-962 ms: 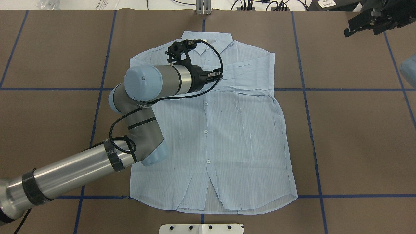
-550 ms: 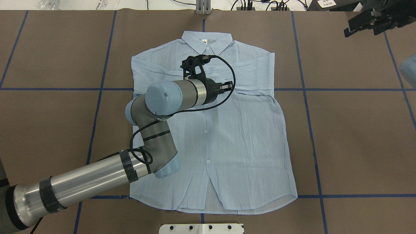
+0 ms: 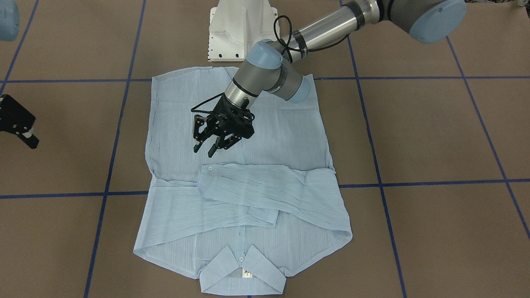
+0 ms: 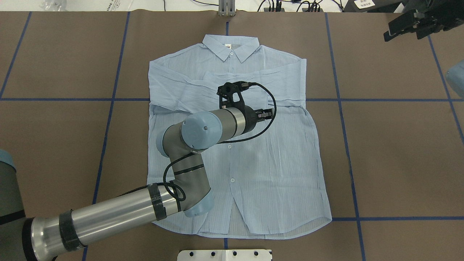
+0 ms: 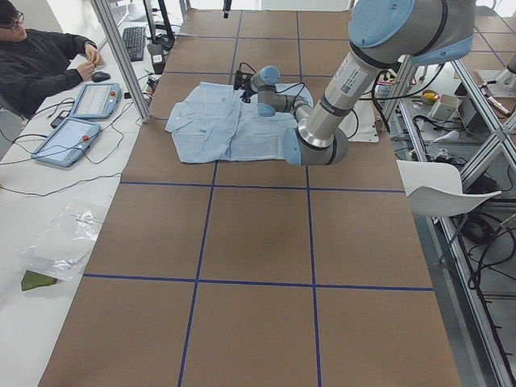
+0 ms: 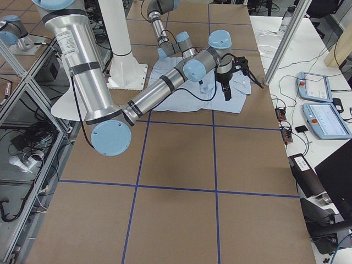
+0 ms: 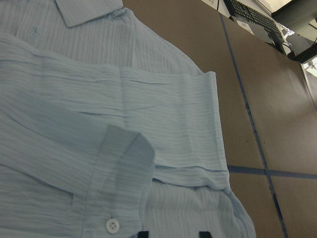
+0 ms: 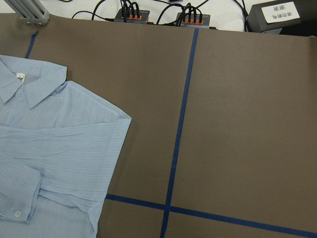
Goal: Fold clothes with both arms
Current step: 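Fold the held sleeve across the shirt front over the other sleeve, then release the sleeve with the left gripper while the right gripper moves toward the shirt side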
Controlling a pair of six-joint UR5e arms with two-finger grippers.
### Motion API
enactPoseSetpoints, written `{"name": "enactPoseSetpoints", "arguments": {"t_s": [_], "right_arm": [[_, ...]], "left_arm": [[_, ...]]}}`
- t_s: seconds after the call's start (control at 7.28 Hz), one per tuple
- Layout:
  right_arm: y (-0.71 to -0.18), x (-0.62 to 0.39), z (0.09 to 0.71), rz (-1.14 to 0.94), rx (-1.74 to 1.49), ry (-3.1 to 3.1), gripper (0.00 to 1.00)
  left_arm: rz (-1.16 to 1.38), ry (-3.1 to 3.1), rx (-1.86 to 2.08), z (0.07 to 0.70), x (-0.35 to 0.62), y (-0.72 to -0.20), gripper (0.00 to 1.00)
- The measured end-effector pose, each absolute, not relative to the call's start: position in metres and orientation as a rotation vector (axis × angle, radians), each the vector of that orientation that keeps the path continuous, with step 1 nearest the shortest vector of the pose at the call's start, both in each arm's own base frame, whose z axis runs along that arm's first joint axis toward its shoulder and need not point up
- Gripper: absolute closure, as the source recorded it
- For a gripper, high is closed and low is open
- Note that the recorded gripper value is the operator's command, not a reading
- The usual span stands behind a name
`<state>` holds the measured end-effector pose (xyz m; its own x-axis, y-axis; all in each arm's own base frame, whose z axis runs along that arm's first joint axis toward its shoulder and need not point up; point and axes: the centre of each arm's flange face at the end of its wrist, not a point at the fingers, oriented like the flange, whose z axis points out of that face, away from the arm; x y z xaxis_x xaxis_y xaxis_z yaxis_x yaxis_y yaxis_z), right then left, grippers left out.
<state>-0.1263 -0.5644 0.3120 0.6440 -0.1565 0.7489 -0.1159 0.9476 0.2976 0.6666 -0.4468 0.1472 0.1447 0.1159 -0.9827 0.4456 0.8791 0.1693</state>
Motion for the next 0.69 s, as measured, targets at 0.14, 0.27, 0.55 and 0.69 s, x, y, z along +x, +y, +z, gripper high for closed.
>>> {"name": "enactPoseSetpoints", "arguments": {"t_s": [0.14, 0.27, 0.55, 0.69], "right_arm": [[-0.564, -0.128, 0.311, -0.017, 0.330, -0.878, 0.01], [-0.562, -0.135, 0.309, 0.004, 0.317, -0.885, 0.00], [-0.542, -0.184, 0.293, 0.095, 0.311, -0.878, 0.00], [-0.521, -0.227, 0.281, 0.160, 0.320, -0.870, 0.00]], "left_arm": [[-0.239, 1.417, 0.486, 0.146, 0.668, -0.445, 0.00], [-0.214, 1.396, 0.498, 0.151, 0.667, -0.444, 0.00], [-0.141, 1.339, 0.496, 0.176, 0.642, -0.440, 0.00], [-0.090, 1.289, 0.498, 0.188, 0.606, -0.431, 0.00]]}}
